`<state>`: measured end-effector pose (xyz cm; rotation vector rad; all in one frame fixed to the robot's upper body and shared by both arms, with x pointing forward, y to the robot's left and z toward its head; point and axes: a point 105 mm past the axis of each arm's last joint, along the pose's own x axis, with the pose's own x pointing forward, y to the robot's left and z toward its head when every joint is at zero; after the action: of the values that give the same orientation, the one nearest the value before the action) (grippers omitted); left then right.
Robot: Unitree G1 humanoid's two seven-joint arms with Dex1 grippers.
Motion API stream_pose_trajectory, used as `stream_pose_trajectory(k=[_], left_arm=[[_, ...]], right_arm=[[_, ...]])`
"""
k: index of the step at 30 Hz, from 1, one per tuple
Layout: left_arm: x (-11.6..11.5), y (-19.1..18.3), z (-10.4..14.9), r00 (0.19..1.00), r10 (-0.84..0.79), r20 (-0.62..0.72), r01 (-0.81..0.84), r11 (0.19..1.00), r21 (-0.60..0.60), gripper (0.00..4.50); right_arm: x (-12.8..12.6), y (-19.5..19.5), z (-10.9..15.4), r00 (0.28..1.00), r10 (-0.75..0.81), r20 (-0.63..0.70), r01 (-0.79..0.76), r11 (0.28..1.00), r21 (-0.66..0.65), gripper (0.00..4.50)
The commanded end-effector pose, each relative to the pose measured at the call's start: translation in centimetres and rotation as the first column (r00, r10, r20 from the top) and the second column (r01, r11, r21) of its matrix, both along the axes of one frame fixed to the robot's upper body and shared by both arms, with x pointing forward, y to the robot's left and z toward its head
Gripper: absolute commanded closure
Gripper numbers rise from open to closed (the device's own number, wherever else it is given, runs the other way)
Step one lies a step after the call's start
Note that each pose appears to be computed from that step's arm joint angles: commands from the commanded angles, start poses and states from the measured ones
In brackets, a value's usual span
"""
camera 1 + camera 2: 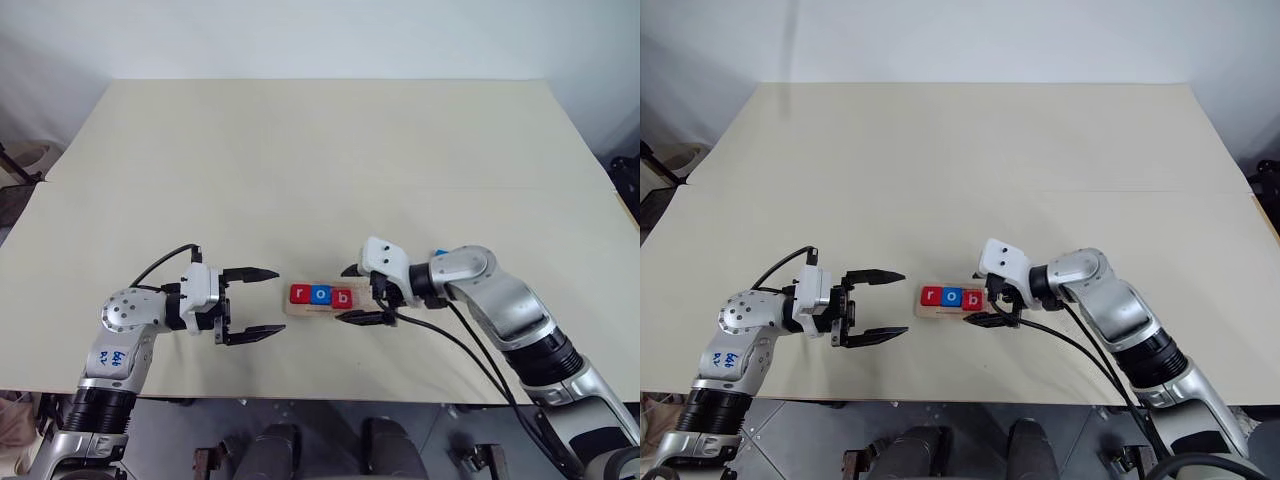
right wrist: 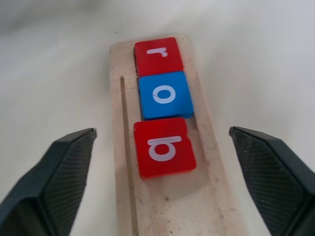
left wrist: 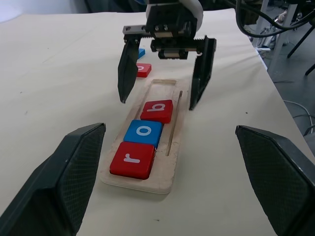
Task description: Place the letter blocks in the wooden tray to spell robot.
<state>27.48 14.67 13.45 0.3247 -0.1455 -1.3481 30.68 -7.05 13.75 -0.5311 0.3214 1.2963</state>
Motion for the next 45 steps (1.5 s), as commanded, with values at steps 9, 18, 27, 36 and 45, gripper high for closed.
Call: stream_pose_trajectory(k=[9,18,27,36,45], left_arm=[[0.0,-0.2,0.8,0.999,-0.011,0.037,0.012,1.000,-0.008,0.00],[0.2,-0.2,1.1,0.999,-0.018,0.039,0.018,1.000,-0.002,0.00],[0.1,0.0,1.1,0.999,-0.011,0.038,0.011,1.000,0.002,0.00],[0.1,-0.2,1.2,0.999,-0.008,0.042,0.008,1.000,-0.003,0.00],[0.0,-0.2,1.1,0.999,-0.007,0.039,0.008,1.000,-0.005,0.00]], right_arm=[[-2.1,-1.0,0.7,1.000,0.018,-0.008,-0.017,0.999,0.047,1.62],[-2.7,0.3,-1.2,0.999,0.020,-0.027,-0.019,0.999,0.041,4.46],[-1.7,0.6,-1.1,1.000,-0.011,-0.021,0.012,0.999,0.052,4.46],[-1.2,1.0,-1.2,0.999,-0.026,-0.019,0.027,0.998,0.062,4.46],[-2.7,0.6,0.8,1.000,0.026,-0.017,-0.023,0.989,0.146,4.46]])
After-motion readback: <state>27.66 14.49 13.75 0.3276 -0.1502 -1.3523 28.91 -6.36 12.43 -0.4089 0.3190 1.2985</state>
